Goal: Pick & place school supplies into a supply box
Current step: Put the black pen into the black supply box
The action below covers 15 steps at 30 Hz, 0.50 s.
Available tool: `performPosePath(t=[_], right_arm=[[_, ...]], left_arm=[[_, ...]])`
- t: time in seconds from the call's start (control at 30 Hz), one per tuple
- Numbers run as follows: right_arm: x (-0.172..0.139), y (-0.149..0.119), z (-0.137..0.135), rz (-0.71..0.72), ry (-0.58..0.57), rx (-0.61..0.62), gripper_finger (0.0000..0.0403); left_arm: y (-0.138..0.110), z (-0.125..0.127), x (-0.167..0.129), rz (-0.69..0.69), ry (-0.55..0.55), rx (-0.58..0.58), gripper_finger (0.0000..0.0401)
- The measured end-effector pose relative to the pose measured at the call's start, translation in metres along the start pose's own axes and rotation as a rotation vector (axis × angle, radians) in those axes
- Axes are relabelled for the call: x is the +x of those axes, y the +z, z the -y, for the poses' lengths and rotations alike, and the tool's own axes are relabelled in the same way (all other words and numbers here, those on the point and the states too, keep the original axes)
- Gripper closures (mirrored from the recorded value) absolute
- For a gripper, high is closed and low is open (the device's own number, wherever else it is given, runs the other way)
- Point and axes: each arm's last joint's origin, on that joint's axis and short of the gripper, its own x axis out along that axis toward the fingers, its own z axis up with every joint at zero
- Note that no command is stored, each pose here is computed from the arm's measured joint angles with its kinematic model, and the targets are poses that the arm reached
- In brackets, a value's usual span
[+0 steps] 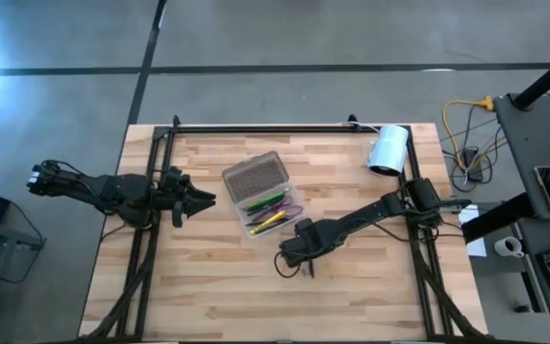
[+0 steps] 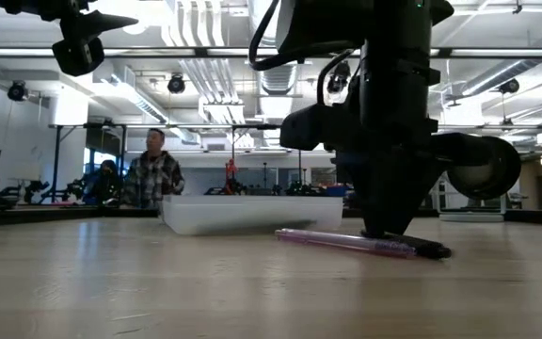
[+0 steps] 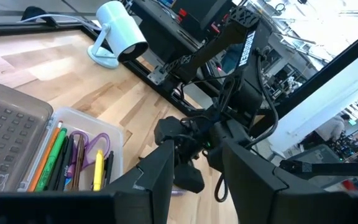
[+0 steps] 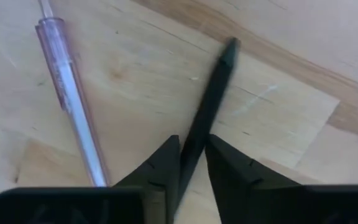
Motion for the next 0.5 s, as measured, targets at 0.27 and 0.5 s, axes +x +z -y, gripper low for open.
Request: performPosePath(t=[0.27,0.5], right_arm=[[-0.005,-0.001,0.001,0.009,0.012,-0.057,0.0385],[-0.034,0.002,-0.002,0.124,0.076,-0.213,0.0386]], left_arm=[[0.0,0.0,0.0,0.001,0.0,0.0,0.0279],[0.0,0.0,0.0,-0.001,0.003,0.001,0.0279]])
